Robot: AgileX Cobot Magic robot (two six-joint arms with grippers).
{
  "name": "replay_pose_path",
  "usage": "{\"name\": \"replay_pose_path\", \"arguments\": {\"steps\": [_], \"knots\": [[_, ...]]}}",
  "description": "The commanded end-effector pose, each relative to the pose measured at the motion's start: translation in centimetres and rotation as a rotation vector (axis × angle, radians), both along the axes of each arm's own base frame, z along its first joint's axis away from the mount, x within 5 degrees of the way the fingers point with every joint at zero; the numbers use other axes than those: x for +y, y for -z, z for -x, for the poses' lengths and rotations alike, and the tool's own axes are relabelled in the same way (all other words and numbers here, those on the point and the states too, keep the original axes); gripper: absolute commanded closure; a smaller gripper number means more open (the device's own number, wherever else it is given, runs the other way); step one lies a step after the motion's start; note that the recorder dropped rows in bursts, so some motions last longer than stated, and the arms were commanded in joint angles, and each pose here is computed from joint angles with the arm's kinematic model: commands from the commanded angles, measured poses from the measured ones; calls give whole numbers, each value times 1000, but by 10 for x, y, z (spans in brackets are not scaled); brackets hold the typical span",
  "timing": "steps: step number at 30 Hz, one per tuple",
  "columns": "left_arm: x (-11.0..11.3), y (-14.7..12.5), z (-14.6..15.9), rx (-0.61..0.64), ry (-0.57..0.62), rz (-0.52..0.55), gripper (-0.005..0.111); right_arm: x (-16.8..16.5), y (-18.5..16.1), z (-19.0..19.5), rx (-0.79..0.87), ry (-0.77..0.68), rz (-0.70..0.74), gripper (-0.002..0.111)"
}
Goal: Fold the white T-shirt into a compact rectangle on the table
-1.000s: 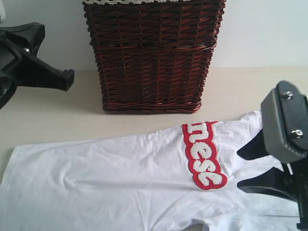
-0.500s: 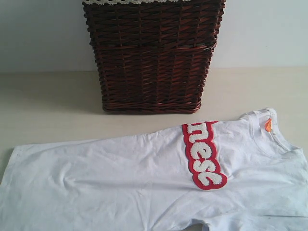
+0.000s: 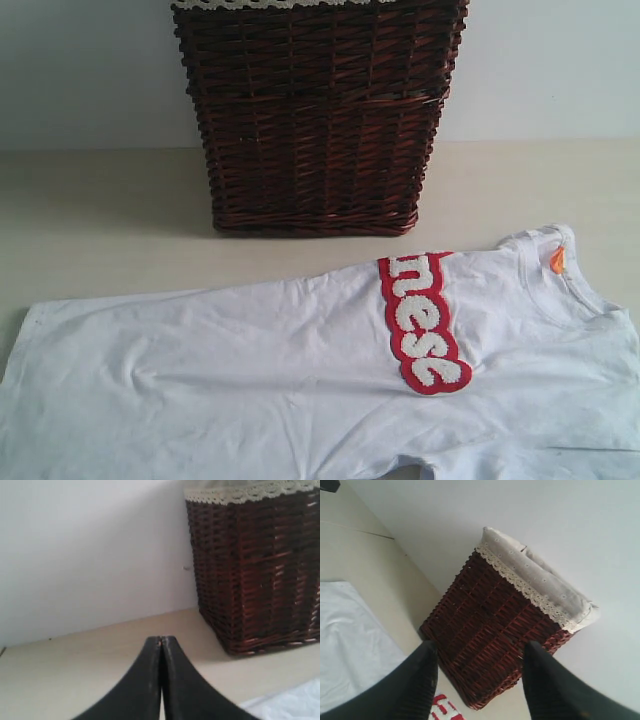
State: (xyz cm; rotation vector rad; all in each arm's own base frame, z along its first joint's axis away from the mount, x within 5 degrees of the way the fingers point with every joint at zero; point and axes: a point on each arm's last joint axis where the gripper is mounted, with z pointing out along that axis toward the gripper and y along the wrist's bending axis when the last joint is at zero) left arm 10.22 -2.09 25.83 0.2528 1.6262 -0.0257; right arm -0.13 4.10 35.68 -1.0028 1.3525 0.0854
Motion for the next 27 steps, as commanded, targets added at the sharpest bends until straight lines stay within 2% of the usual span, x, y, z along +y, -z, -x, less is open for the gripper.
{"name": "replay_pose_path", "arguments": {"steps": [1, 5, 22, 27], "knots": [[7, 19, 2, 36, -72, 0, 107, 1, 3, 4, 41, -22, 10, 58], [12, 20, 1, 24, -124, -6, 107, 1, 3, 4, 70, -15, -27, 58], [9, 21, 2, 34, -91, -10, 107, 0, 2, 4, 66, -13, -30, 58], [19, 19, 17, -41, -137, 34, 107, 0, 2, 3, 54, -2, -31, 58]]}}
